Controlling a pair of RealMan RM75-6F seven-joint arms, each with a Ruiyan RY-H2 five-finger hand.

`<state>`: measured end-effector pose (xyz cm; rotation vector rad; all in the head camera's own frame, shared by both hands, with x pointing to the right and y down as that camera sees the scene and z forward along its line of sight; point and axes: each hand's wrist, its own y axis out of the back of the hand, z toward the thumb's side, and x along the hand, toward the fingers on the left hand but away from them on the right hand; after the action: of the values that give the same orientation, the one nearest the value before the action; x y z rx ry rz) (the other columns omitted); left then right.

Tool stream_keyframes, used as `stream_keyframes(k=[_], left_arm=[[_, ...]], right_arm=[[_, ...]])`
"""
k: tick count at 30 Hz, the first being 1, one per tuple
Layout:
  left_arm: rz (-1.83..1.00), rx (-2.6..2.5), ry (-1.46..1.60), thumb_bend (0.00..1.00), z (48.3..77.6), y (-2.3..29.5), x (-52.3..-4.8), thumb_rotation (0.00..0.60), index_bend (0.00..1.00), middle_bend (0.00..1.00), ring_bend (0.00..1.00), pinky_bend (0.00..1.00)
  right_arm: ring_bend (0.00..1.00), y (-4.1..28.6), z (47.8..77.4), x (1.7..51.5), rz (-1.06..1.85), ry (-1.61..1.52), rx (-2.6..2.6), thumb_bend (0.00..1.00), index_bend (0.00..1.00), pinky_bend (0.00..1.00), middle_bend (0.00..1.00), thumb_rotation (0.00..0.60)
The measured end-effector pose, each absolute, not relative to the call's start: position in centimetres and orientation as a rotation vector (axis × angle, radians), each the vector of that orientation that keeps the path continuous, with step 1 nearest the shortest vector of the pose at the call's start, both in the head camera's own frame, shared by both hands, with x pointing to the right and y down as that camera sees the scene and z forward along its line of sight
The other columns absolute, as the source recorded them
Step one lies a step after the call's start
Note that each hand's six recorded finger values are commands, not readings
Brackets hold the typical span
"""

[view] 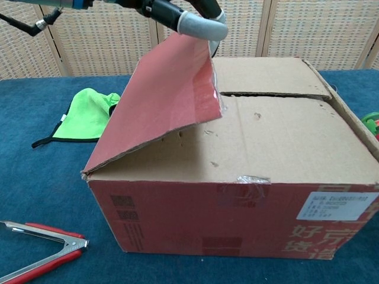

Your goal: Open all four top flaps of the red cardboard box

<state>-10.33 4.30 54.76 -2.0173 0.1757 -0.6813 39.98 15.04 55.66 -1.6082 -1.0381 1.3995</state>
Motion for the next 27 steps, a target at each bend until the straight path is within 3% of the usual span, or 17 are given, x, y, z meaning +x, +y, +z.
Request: stream_keyframes(k=[27], left_arm=[[-0.79,-1.877,0.368,0.28,48.0,2.6,-21.4,0.1,0.5,0.4,0.16,0.0]], right_arm=[[0.0,14.3,55.8,38.3,1.373,-1.009,-1.642,0.16,0.0,0.0,0.0,0.6]])
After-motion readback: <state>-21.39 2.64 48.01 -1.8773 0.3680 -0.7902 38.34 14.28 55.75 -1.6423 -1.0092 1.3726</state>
